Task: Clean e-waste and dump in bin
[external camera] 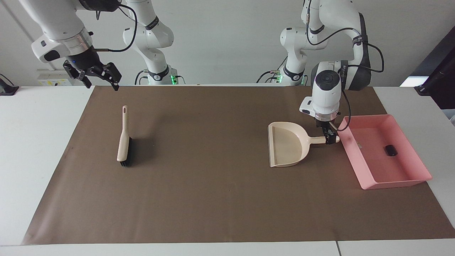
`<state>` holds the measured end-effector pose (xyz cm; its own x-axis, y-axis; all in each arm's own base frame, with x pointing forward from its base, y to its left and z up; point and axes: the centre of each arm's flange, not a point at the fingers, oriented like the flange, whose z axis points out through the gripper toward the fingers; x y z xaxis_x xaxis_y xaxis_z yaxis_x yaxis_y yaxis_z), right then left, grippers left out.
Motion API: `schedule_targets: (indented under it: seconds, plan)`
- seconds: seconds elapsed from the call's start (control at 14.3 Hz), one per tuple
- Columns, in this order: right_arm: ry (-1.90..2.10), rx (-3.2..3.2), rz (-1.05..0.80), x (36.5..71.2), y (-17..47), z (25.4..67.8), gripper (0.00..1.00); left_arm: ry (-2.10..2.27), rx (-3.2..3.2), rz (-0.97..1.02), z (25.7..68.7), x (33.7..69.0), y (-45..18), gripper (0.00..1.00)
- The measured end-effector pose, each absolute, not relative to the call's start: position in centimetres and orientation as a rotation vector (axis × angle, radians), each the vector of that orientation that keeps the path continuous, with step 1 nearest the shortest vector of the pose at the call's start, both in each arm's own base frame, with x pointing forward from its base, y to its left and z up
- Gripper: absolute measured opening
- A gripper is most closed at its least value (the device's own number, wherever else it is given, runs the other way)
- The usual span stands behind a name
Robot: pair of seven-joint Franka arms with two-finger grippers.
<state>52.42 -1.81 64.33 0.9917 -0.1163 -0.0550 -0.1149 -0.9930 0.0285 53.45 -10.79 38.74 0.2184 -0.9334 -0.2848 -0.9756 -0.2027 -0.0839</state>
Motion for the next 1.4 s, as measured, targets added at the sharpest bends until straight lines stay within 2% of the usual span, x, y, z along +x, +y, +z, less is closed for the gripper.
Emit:
schedule_targets:
  seconds: [0.49,0.63,0.91,1.4]
  plan:
    - [-0.136,3.105,-0.085,52.4,-1.1,64.4,1.0,1.155,-2.728,0.093,41.1,55.2,-7.7,0.99]
    - [-0.136,3.105,-0.084,52.3,-1.1,64.4,1.0,1.053,-2.8,0.083,43.6,55.9,-7.0,0.99]
    - [-0.136,3.105,-0.084,52.3,-1.1,64.5,1.0,0.735,-2.987,0.064,51.1,57.1,-4.2,0.99]
    - [-0.136,3.105,-0.085,52.3,-1.1,64.4,1.0,0.423,-3.114,0.08,59.4,56.4,-3.6,0.99]
